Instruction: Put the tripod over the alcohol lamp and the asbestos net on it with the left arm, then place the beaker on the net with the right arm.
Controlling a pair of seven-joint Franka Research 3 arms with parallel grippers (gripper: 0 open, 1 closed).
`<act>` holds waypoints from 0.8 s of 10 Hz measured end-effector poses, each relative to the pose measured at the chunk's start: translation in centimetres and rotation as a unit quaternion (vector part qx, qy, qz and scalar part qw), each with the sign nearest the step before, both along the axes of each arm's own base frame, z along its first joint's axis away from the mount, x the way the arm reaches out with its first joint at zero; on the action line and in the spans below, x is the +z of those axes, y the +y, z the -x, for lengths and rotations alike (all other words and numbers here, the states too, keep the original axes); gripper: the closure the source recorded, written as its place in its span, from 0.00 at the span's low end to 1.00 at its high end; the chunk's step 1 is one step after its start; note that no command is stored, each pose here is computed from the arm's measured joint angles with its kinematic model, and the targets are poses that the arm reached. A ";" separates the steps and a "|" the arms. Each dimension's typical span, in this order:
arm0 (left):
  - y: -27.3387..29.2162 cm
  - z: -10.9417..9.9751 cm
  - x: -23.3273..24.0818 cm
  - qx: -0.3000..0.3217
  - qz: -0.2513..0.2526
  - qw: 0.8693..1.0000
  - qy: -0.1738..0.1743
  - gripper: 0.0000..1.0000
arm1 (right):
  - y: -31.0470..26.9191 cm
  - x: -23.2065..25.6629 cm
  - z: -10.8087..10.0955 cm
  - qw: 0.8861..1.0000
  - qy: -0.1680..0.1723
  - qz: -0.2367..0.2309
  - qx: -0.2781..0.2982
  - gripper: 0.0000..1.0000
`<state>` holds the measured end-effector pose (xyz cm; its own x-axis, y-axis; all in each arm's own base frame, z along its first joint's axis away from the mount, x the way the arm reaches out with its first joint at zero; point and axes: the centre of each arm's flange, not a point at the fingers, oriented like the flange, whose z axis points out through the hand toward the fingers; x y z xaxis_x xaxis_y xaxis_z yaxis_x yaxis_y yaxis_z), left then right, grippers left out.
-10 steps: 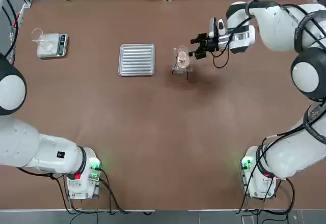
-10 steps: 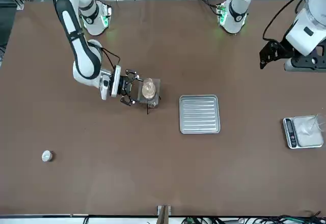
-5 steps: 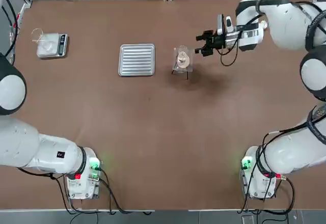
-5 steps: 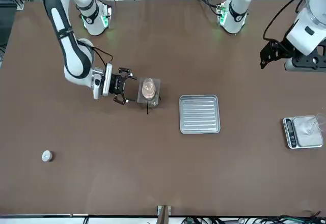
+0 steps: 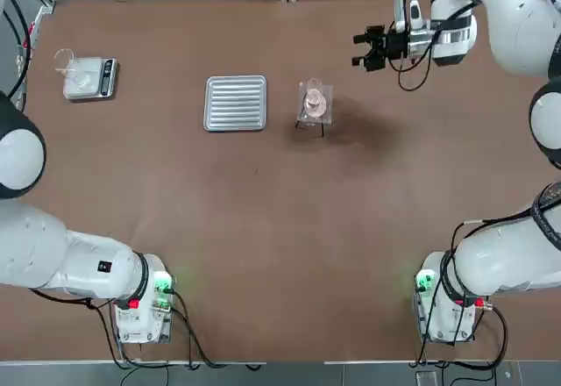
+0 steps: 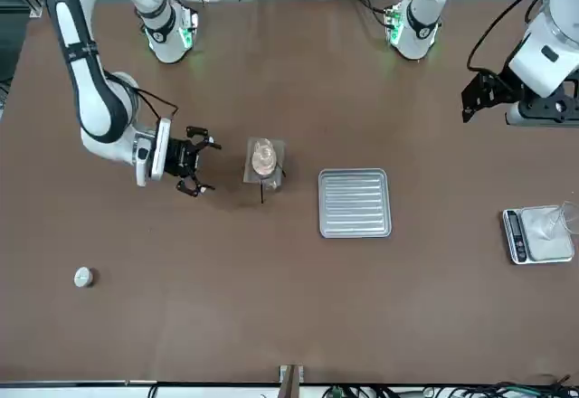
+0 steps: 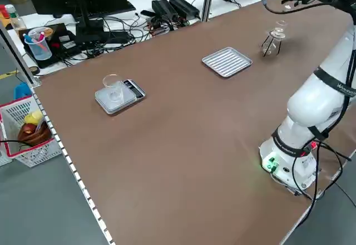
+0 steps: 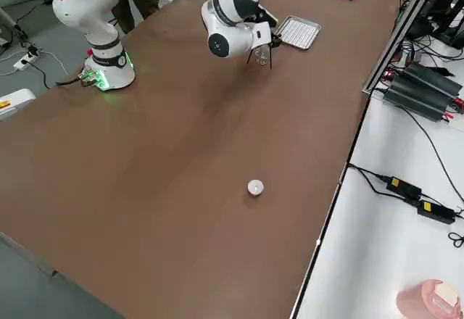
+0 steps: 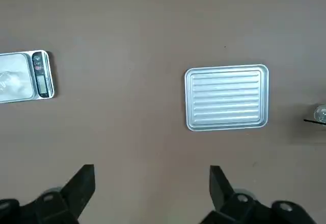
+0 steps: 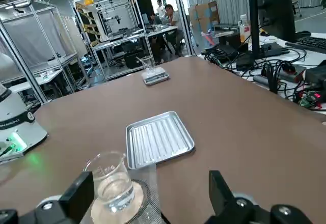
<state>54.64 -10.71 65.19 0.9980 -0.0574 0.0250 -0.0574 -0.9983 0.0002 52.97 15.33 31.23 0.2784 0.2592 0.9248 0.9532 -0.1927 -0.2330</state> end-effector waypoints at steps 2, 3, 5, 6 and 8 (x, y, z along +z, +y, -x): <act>0.1 0.0 0.0 0.001 0.000 1.000 0.000 0.01 | -0.4 1.2 -1.0 1.000 0.003 0.005 0.000 0.00; 0.2 0.0 0.0 0.002 0.000 1.000 0.000 0.01 | -0.5 1.7 -1.4 1.000 0.000 0.006 -0.001 0.00; 0.1 0.0 0.0 0.001 0.000 1.000 0.000 0.01 | -0.9 3.5 -2.7 1.000 -0.009 0.019 0.005 0.00; 0.1 0.0 0.0 0.001 0.000 1.000 0.000 0.01 | -1.6 4.5 -3.5 0.999 -0.011 0.040 0.010 0.00; 0.1 0.0 0.0 0.001 0.000 1.000 0.000 0.01 | -4.6 6.0 -5.0 0.996 -0.016 0.082 0.006 0.00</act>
